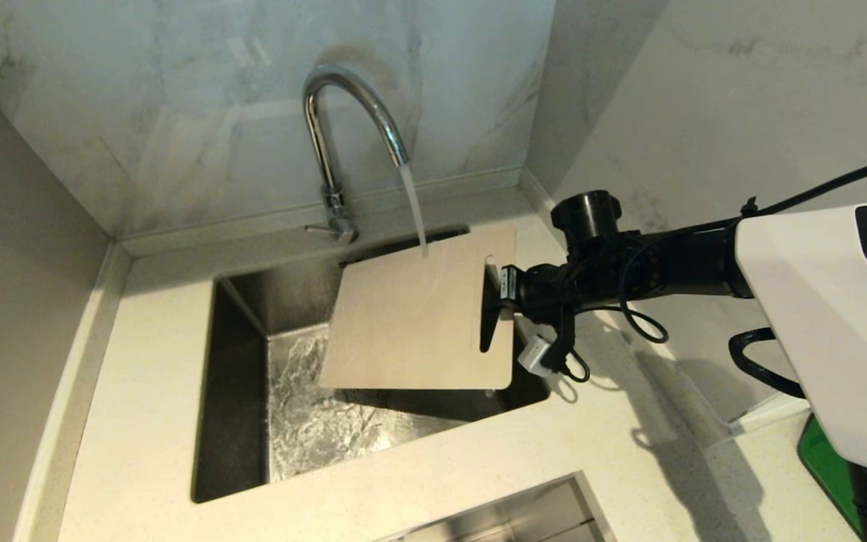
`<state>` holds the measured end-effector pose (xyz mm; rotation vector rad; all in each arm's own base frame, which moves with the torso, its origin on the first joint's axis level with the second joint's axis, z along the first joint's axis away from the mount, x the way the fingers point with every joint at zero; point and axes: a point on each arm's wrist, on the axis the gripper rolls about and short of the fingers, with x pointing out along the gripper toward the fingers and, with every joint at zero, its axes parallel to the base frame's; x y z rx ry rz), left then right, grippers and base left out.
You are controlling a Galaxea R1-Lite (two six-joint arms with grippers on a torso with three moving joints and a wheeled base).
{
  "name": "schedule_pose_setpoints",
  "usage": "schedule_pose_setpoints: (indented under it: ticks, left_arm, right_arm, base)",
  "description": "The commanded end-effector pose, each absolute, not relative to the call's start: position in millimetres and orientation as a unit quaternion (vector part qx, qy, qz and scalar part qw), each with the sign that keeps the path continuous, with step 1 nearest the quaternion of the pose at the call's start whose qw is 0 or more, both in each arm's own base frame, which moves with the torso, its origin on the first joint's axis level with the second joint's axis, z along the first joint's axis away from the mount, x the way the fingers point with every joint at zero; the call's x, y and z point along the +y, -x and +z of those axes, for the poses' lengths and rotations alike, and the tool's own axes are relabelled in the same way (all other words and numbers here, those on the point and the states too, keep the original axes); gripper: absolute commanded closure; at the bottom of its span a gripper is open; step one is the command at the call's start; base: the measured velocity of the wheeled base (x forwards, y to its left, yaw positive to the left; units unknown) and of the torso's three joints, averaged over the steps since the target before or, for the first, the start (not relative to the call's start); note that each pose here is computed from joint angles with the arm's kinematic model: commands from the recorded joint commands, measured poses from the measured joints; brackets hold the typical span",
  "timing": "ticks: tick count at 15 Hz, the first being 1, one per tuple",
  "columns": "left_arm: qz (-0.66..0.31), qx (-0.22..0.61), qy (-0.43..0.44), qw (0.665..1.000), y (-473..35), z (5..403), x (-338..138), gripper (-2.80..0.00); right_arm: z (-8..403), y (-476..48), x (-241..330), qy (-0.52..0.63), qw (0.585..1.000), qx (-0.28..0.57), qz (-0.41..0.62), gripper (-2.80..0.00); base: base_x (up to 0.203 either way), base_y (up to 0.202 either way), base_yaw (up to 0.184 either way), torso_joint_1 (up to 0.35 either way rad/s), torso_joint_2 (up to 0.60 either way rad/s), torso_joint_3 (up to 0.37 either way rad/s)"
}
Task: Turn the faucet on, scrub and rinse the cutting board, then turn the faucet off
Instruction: Scrub the cutting board underwater
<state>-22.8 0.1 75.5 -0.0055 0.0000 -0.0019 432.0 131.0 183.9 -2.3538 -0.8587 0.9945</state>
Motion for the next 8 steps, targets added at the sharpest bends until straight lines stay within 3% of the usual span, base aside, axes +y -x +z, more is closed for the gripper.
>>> schedule_pose_setpoints:
  ticks: [1,8]
  left_arm:
    - [-0.001,0.001,0.003,1.000,23,75,0,0.00]
    - [-0.001,0.001,0.003,1.000,23,75,0,0.00]
  right_arm:
    - [184,-432,132,0.852,0.215,-0.316,0.358,0.00]
    - [205,-414,129,0.850,0.215,-0.317,0.361,0.00]
  base:
    - [0.000,0.000,0.000,0.000,0.00,0.000]
    - [0.000,0.000,0.000,0.000,0.00,0.000]
